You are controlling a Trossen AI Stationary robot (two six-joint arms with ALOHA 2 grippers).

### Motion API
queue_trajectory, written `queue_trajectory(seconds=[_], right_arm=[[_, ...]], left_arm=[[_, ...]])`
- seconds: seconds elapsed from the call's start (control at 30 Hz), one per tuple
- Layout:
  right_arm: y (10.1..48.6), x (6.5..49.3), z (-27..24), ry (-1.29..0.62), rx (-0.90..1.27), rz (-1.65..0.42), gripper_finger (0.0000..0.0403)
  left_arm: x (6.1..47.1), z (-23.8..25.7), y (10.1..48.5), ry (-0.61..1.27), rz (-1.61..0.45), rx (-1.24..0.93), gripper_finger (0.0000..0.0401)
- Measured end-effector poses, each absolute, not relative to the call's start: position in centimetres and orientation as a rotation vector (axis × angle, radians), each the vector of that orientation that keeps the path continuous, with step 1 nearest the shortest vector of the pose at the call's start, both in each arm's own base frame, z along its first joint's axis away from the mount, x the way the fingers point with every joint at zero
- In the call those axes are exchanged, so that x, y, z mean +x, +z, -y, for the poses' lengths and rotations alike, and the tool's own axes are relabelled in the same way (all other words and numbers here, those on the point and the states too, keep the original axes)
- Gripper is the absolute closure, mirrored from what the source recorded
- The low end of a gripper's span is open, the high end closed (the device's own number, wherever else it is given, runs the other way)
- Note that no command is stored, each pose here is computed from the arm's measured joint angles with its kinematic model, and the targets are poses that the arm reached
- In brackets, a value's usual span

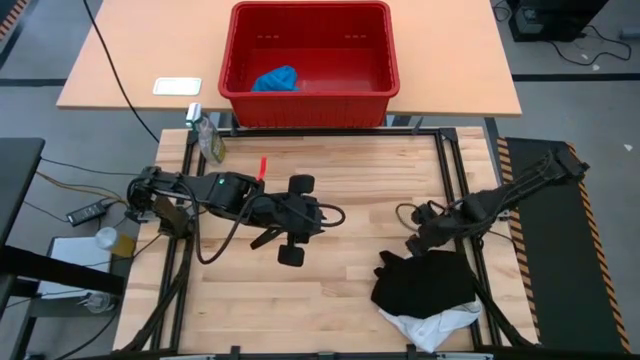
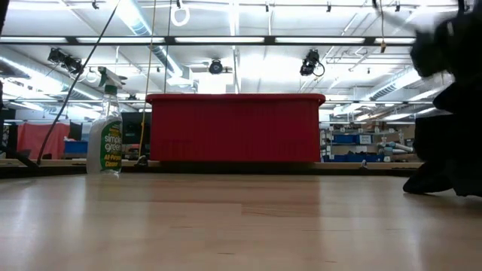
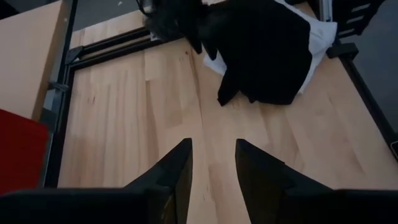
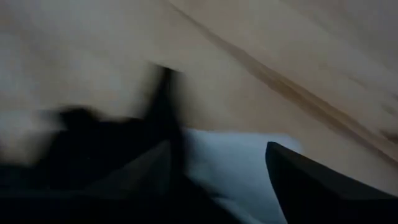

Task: Fold laundry
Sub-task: Fold the blue shorts

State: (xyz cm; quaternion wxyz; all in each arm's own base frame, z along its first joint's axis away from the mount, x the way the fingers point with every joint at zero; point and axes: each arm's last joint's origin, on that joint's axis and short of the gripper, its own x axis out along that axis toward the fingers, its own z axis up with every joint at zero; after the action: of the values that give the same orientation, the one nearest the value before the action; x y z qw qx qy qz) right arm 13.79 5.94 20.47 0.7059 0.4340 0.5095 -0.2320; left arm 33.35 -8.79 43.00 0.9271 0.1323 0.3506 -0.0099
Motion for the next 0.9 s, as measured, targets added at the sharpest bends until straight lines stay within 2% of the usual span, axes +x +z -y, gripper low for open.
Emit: queue_trajectory(seconds=[0.17, 0.23, 0.37, 0.47, 0.6, 0.9], right_arm=[[25.1, 15.4, -7.4, -0.157, 0.87, -0.813, 0.0133], [25.5, 15.6, -8.0, -0.099, 0.84, -0.763, 0.0137], [25.9, 16.0, -8.0, -0.148, 0.834, -0.641, 0.0148], [27.6, 16.6, -7.5, -0.164, 0.871, -0.414, 0.0156], [29.9, 17.5, -6.6, -0.196, 0.79, -0.134, 0.0167], [33.3, 18.5, -4.2, -0.166, 0.636, 0.198, 0.018]], left_arm=[[33.3, 8.8, 42.9, -0.034, -0.725, 0.255, 0.0278], [33.3, 8.8, 42.9, -0.035, -0.725, 0.255, 0.0278], [33.4, 8.9, 43.1, -0.036, -0.71, 0.252, 0.0278], [33.7, 9.0, 43.4, -0.078, -0.668, 0.282, 0.0278], [34.4, 8.5, 44.0, -0.151, -0.582, 0.309, 0.0278], [34.8, 4.4, 46.1, -0.12, -0.437, 0.137, 0.0278]])
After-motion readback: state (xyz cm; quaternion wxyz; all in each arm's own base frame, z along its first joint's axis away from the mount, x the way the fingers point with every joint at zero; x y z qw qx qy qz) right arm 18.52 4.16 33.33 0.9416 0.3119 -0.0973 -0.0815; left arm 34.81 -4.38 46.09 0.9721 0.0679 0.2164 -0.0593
